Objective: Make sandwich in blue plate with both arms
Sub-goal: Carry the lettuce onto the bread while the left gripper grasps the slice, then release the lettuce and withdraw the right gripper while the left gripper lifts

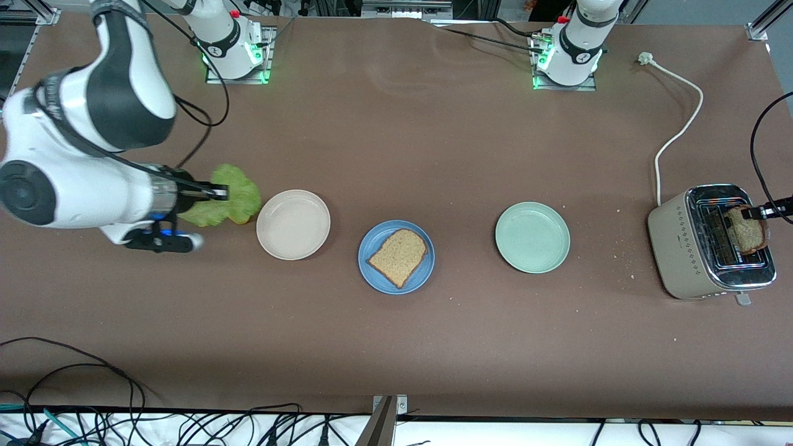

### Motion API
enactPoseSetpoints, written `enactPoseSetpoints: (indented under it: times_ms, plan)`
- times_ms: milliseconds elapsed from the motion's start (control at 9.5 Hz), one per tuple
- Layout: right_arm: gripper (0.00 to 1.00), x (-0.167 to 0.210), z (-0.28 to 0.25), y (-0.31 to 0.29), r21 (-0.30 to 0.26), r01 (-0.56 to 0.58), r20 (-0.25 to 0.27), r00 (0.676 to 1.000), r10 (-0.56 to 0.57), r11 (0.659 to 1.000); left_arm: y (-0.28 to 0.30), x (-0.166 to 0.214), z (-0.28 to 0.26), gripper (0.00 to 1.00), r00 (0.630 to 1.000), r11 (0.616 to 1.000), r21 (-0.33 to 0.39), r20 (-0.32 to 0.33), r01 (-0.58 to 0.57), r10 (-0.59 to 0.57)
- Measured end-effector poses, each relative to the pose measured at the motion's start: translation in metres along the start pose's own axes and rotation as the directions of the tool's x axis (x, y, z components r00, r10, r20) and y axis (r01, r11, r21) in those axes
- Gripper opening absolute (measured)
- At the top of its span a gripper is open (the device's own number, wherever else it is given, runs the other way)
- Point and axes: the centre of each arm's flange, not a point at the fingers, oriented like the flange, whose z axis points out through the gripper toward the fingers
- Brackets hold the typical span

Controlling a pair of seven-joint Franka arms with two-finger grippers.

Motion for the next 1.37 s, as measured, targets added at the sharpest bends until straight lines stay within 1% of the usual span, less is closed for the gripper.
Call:
enactPoseSetpoints:
  times_ms: [105, 211, 316, 421, 632, 737, 842, 947, 1053, 1263, 1368]
  plan:
    - [0.07, 0.003, 0.014, -0.032, 0.044, -0.028, -0.011, 1.0, 0.028, 0.999, 0.0, 0.0, 0.0, 0.13, 1.0, 1.0, 0.0, 0.0, -0.001, 0.001]
    - [0.07, 0.01, 0.034, -0.062, 0.109, -0.058, -0.006, 0.998, 0.059, 0.992, 0.001, 0.0, 0.0, 0.13, 1.0, 1.0, 0.0, 0.0, -0.002, 0.002]
    - [0.07, 0.021, 0.055, -0.086, 0.186, -0.095, 0.013, 0.995, 0.094, 0.978, 0.001, 0.0, 0.0, 0.11, 1.0, 1.0, 0.0, 0.0, -0.003, 0.003]
    - [0.07, 0.034, 0.078, -0.105, 0.239, -0.133, 0.022, 0.991, 0.132, 0.962, 0.002, 0.001, 0.0, 0.09, 1.0, 1.0, 0.0, -0.001, -0.004, 0.004]
    - [0.07, 0.055, 0.131, -0.147, 0.304, -0.159, -0.007, 0.986, 0.169, 0.939, 0.003, 0.001, 0.0, 0.09, 1.0, 1.0, 0.0, -0.001, -0.006, 0.006]
    - [0.07, 0.065, 0.158, -0.169, 0.362, -0.167, -0.026, 0.982, 0.189, 0.917, 0.003, 0.001, 0.0, 0.09, 1.0, 1.0, 0.0, -0.001, -0.006, 0.006]
    - [0.07, 0.072, 0.184, -0.185, 0.397, -0.176, -0.044, 0.977, 0.21, 0.901, 0.003, 0.001, -0.001, 0.09, 1.0, 1.0, -0.001, -0.002, -0.006, 0.006]
    - [0.07, 0.078, 0.209, -0.196, 0.418, -0.187, -0.052, 0.972, 0.229, 0.889, 0.003, 0.001, -0.001, 0.09, 1.0, 1.0, -0.001, -0.002, -0.007, 0.007]
    - [0.07, 0.079, 0.233, -0.206, 0.438, -0.203, -0.041, 0.969, 0.245, 0.876, 0.004, 0.001, -0.001, 0.09, 1.0, 1.0, -0.001, -0.002, -0.007, 0.007]
    - [0.07, 0.084, 0.266, -0.215, 0.461, -0.215, -0.075, 0.957, 0.279, 0.861, 0.004, 0.001, -0.001, 0.09, 1.0, 1.0, -0.001, -0.002, -0.008, 0.008]
    - [0.11, 0.085, 0.278, -0.219, 0.466, -0.215, -0.084, 0.955, 0.284, 0.859, 0.004, 0.001, 0.0, 0.09, 1.0, 1.0, -0.001, -0.002, -0.009, 0.009]
